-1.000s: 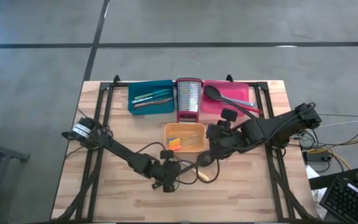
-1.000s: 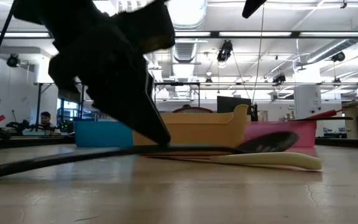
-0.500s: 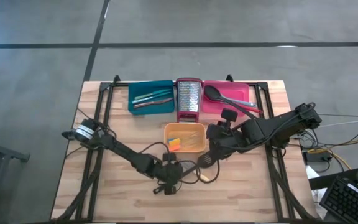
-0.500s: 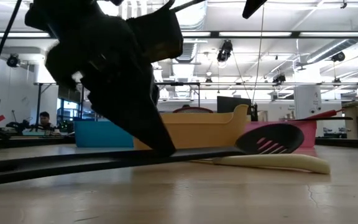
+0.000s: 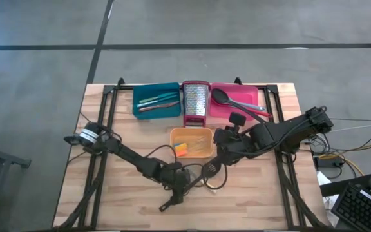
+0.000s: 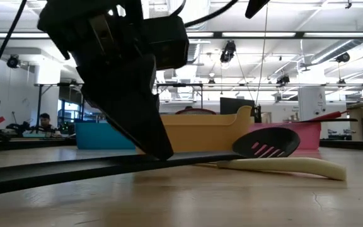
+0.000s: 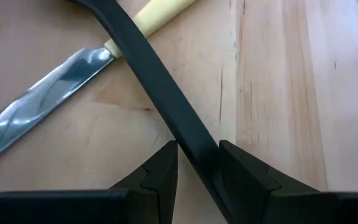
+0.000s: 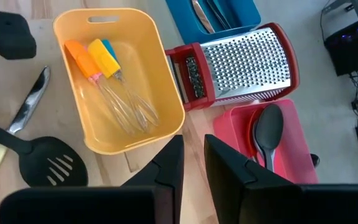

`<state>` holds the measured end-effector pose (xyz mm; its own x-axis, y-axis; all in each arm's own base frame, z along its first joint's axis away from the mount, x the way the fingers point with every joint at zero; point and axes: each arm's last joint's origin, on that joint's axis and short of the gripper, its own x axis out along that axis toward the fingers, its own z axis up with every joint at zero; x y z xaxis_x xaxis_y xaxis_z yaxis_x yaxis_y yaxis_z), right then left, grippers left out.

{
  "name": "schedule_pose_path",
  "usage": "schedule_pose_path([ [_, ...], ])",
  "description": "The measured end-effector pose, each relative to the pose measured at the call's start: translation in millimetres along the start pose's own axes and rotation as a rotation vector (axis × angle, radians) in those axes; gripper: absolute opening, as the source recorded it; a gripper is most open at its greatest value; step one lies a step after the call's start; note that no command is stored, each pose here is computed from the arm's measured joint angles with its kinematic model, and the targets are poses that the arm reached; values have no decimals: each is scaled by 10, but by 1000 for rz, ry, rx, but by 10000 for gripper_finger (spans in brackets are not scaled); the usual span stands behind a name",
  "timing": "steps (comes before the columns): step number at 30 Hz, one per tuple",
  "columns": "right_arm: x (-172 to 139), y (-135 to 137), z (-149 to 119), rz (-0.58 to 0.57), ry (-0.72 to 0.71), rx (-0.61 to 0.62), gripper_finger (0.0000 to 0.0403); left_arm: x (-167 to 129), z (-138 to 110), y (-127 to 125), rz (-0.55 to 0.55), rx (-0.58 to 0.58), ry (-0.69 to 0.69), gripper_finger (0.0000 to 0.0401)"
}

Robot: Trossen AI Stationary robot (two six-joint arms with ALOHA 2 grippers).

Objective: Pick & Place Kitchen Items
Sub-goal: Put the black serving spoon into the pink bin

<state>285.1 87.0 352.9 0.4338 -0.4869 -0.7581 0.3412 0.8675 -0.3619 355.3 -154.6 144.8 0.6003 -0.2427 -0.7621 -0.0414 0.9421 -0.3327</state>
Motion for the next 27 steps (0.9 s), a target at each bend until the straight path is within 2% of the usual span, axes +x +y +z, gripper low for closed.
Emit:
schedule_pose_path([
  [11, -1, 1, -1, 1, 1, 9, 98, 155, 47, 190, -84, 4, 49, 123],
  [14, -1, 1, -1, 1, 1, 10, 106, 161, 50, 207, -103, 22, 61, 145],
  [21, -1, 1, -1, 0, 0, 9, 124, 162, 49, 194, -112, 94, 50, 235],
  [24, -1, 1, -1, 0, 0, 9, 130, 163, 46, 187, -111, 93, 49, 244],
  [27, -1, 1, -1, 0, 0, 9, 134, 164, 38, 181, -100, 105, 46, 223],
])
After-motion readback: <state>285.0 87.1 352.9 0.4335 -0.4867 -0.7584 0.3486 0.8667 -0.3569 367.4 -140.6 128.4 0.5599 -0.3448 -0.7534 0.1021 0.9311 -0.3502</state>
